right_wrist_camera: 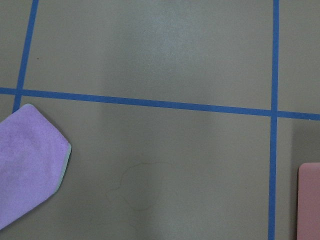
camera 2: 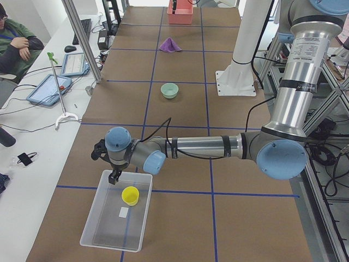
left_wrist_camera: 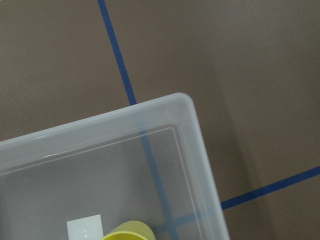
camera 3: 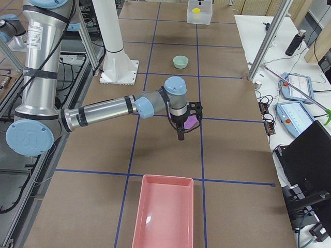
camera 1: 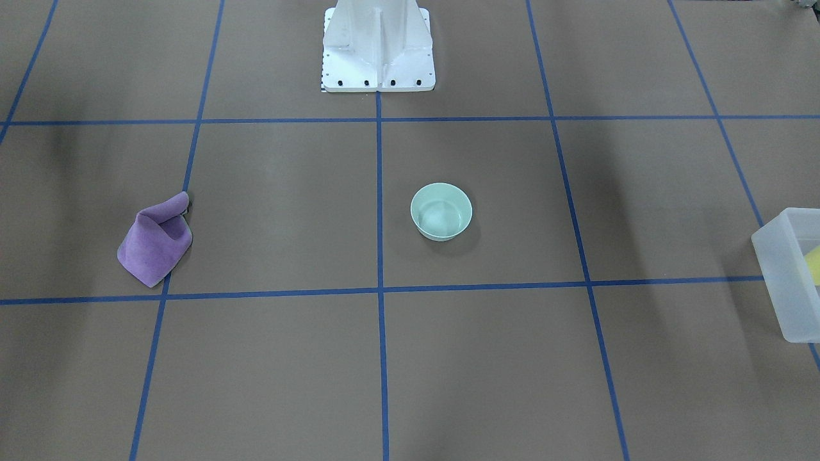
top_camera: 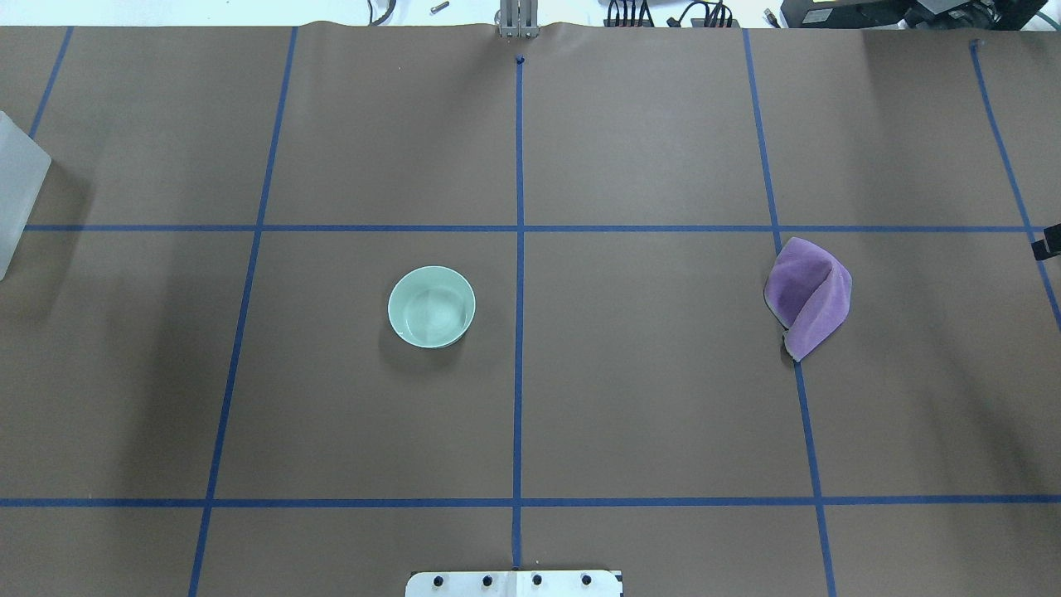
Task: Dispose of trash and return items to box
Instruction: 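Reach the left gripper to the pale green bowl and grasp its rim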
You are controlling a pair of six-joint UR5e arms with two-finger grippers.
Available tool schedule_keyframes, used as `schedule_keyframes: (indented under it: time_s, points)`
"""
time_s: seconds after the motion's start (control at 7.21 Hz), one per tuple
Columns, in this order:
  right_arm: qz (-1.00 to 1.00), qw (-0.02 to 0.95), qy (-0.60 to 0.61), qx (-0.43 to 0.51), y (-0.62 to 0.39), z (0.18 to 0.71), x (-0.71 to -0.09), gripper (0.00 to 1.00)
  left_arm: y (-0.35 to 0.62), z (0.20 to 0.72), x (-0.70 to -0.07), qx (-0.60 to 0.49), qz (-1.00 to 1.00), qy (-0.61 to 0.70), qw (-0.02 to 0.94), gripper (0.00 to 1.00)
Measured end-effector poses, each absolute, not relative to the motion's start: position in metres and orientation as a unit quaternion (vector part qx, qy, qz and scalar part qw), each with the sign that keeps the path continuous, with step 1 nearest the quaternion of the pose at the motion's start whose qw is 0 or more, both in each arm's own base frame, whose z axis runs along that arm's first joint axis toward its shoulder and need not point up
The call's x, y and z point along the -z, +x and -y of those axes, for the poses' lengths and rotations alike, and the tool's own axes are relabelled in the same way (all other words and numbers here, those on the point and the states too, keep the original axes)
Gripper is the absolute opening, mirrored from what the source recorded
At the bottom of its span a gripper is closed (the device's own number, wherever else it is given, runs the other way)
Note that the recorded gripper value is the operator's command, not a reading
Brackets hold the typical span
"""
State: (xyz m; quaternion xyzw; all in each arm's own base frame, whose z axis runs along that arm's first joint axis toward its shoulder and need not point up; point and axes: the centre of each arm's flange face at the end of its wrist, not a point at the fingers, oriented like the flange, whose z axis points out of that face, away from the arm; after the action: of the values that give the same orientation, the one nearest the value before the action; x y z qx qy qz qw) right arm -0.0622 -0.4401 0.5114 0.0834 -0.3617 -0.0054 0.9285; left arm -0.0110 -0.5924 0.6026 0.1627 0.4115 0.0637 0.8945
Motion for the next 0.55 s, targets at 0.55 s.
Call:
schedule_keyframes:
  time_s: [0.55]
  points:
    - [0.362, 0.928, 0.083, 0.005, -0.062, 0.44, -0.512, 1.0, 0.159, 0.519, -0.429, 0.029, -0.487, 0.098, 0.867, 0.98]
